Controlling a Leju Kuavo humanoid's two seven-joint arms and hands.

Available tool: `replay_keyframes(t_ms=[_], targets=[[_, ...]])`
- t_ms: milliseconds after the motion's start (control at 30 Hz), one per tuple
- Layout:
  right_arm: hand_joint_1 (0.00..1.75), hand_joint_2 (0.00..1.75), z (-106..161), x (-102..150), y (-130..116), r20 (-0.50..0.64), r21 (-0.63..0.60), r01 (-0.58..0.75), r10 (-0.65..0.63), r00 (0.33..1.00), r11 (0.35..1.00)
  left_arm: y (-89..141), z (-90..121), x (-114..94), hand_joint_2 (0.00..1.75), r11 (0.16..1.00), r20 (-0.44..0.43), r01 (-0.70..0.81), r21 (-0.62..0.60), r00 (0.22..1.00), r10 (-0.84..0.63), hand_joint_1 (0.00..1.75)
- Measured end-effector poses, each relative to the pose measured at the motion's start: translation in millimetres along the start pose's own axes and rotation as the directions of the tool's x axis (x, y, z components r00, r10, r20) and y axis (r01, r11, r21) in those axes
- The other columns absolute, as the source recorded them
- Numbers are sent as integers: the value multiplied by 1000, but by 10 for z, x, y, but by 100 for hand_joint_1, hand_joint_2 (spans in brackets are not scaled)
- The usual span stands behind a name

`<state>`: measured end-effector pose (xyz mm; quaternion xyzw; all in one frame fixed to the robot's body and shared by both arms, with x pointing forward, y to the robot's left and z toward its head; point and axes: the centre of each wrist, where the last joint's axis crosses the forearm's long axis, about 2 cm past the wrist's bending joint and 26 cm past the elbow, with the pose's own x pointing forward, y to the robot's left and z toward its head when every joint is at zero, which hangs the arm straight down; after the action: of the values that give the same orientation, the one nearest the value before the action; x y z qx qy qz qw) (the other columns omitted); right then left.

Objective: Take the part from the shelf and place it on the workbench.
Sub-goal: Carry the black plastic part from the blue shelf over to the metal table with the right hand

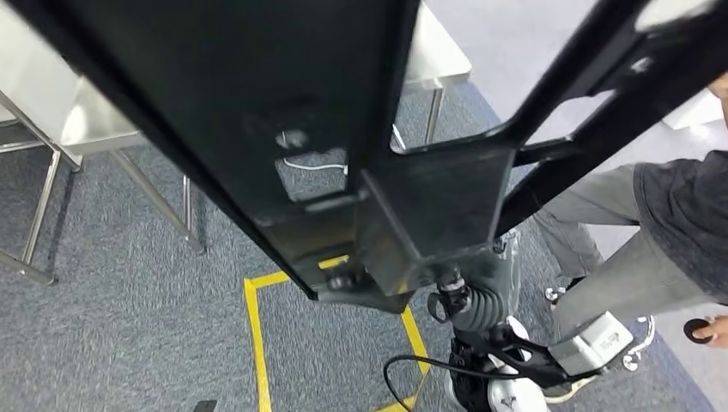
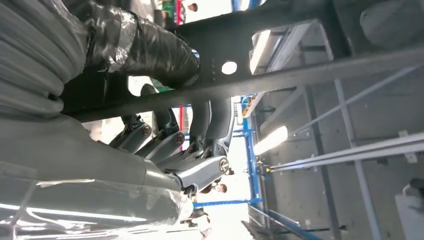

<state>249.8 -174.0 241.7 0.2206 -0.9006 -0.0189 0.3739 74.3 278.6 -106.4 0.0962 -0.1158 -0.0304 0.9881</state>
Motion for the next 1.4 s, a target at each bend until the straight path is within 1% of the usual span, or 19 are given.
replay_keyframes(t_ms=[133, 300, 433, 600, 900, 1033, 1200, 1400], targets=[[175, 175, -16, -10, 18, 5, -5, -8, 8, 1000, 1000, 30, -7, 10, 175, 1000, 11, 0, -2, 1000, 0, 0], [175, 175, -12, -31, 23, -1, -13, -13, 13, 1000, 1000, 91, -19, -22, 175, 1000, 0, 2, 4, 1000, -2, 0], [175, 175, -10, -44, 23, -9, -15, -15, 14, 1000, 1000, 126, -28, 23, 175, 1000, 9, 5, 19, 1000, -5, 0], [175, 175, -11, -53, 3, -17, -14, -19, 19, 1000, 1000, 83, -17, 11, 175, 999, 19, 9, 37, 1000, -9, 0], [175, 175, 11, -65, -28, -28, -10, -29, 29, 999, 1000, 39, -8, 20, 175, 999, 25, 8, 31, 1000, -9, 0], [175, 175, 8, -64, -34, -28, -8, -31, 31, 999, 999, 34, -6, -8, 175, 999, 20, 9, 30, 1000, -10, 0], [175, 175, 15, -66, -34, -38, -13, -21, 21, 999, 1000, 14, -2, 12, 175, 999, 35, 4, 40, 999, -5, 0], [175, 175, 16, -60, -32, -50, -16, -24, 23, 998, 1000, -3, 2, 4, 175, 999, 20, -2, 37, 1000, 1, 0]])
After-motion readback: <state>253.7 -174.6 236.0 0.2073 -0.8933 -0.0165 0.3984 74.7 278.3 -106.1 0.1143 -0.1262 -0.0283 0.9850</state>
